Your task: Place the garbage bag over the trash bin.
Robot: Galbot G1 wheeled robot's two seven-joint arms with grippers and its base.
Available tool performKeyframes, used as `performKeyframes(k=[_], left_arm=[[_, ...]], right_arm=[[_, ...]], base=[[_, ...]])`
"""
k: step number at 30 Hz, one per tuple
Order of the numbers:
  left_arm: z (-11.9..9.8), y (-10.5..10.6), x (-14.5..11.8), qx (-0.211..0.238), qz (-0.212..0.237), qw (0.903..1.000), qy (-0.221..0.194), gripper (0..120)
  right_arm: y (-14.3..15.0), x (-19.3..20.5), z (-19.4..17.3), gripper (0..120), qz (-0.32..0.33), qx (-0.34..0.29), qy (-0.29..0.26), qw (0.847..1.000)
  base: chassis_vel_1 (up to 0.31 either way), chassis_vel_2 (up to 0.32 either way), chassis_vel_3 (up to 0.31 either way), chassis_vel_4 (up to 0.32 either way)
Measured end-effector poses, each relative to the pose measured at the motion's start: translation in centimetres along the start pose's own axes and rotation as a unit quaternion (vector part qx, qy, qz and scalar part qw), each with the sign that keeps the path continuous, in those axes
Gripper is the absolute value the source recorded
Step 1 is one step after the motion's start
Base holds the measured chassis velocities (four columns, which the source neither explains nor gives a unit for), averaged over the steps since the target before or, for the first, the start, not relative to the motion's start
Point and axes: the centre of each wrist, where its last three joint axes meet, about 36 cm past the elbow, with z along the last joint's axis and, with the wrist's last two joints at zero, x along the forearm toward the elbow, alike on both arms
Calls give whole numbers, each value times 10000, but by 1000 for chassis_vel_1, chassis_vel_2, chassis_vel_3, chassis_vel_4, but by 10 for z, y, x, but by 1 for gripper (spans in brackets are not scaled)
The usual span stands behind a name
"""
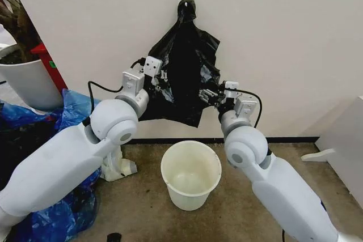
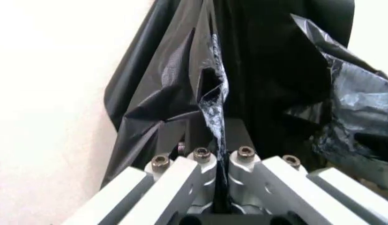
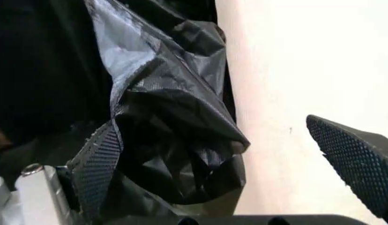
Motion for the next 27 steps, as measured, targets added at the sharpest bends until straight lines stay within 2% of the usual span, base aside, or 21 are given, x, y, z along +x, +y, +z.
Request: performKeyframes(k=[3,8,10,14,15,17,23,27], left_arm=[[0,2,1,8,-4,10000,-11,0],[-1,5,2,22,1,10000,-51,0],[0,6,2,25,1,10000,-53,0],[1,6,1,37,-6,10000,-53,0],[1,6,1,37,-5,10000,-52,0],[1,7,1,37,-6,10000,-51,0],[1,6,1,43,-6,10000,-59,0],[3,7,2,60,-16,10000,-50,0]], right_arm=[[1,-4,1,92,-38,-83,27,10000],[3,-11,2,69,-168,-186,18,9997],[3,-11,2,66,-192,-189,9,9996],[0,-12,3,50,-323,-177,-50,9993],[0,-12,3,43,-371,-168,-73,9991],[0,-12,3,41,-390,-165,-84,9991],[-2,-13,2,15,-452,-87,-199,9987],[-5,-10,1,5,-460,-55,-247,9986]], base=[[0,0,0,0],[0,0,0,0],[0,0,0,0],[0,0,0,0],[0,0,0,0],[0,0,0,0],[0,0,0,0],[0,0,0,0]])
